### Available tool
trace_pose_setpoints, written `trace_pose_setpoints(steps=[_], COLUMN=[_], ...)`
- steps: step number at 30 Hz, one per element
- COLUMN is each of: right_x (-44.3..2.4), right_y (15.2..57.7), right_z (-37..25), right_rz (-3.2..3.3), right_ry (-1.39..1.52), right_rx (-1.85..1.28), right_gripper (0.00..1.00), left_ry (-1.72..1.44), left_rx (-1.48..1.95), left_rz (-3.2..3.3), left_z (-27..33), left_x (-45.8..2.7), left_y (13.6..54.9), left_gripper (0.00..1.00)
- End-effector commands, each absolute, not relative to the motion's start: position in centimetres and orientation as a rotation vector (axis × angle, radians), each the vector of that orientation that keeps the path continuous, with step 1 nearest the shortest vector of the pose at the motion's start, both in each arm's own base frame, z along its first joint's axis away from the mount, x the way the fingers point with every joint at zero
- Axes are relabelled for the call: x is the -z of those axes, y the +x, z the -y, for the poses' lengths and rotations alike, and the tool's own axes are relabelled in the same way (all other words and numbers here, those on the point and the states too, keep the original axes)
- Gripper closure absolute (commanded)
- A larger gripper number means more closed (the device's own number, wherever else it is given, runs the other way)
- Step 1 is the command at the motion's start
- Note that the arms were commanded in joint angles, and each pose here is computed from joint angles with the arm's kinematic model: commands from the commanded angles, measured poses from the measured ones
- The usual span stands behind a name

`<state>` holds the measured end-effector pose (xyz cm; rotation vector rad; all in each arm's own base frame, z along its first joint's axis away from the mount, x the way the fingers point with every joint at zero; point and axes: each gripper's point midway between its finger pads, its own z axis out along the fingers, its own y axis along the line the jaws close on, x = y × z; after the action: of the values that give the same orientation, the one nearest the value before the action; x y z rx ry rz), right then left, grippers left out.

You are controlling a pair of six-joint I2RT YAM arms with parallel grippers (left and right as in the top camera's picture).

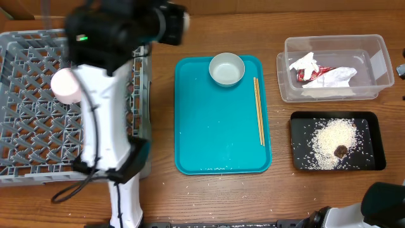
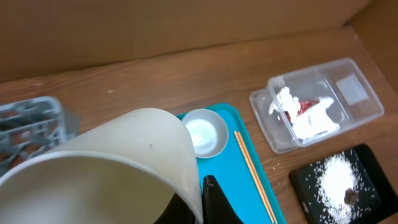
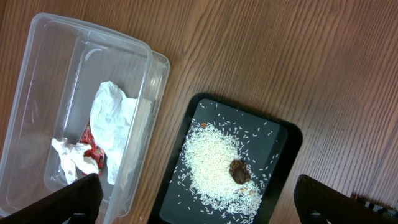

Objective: Sort waste into correct bins and load items into the dishwasher
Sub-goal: 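Carry the white cup to the rack and lower it in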

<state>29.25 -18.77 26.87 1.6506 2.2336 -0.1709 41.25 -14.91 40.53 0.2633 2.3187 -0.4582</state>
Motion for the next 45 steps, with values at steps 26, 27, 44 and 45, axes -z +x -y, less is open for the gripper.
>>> trace_pose_setpoints(steps=[26,27,44,45], right_x=[-27.6,-27.6,-27.6,-27.6], right_y=[29.4,29.4,29.4,29.4], right_z=[19.1,19.1,19.1,19.1], right_rz=[-2.211,-2.211,-2.211,-2.211], right_ry=[1.637,1.637,1.637,1.637], right_rx=[0.181,0.181,0.181,0.181], right_gripper=[0.0,0.0,0.0,0.0], left_ry=[-0.577,-0.61,-0.984,-1.003], left_rx=[1.322,1.337,1.619,1.634], left_rz=[-1.994,-1.99,-1.972,-1.969], left_z=[-17.8,-18.6,-23.2,-23.2], left_x=[-30.1,-28.9,-14.2,-13.5], left_y=[35.8,35.9,37.1,37.2], left_gripper=[0.96,0.96,0.96,0.96])
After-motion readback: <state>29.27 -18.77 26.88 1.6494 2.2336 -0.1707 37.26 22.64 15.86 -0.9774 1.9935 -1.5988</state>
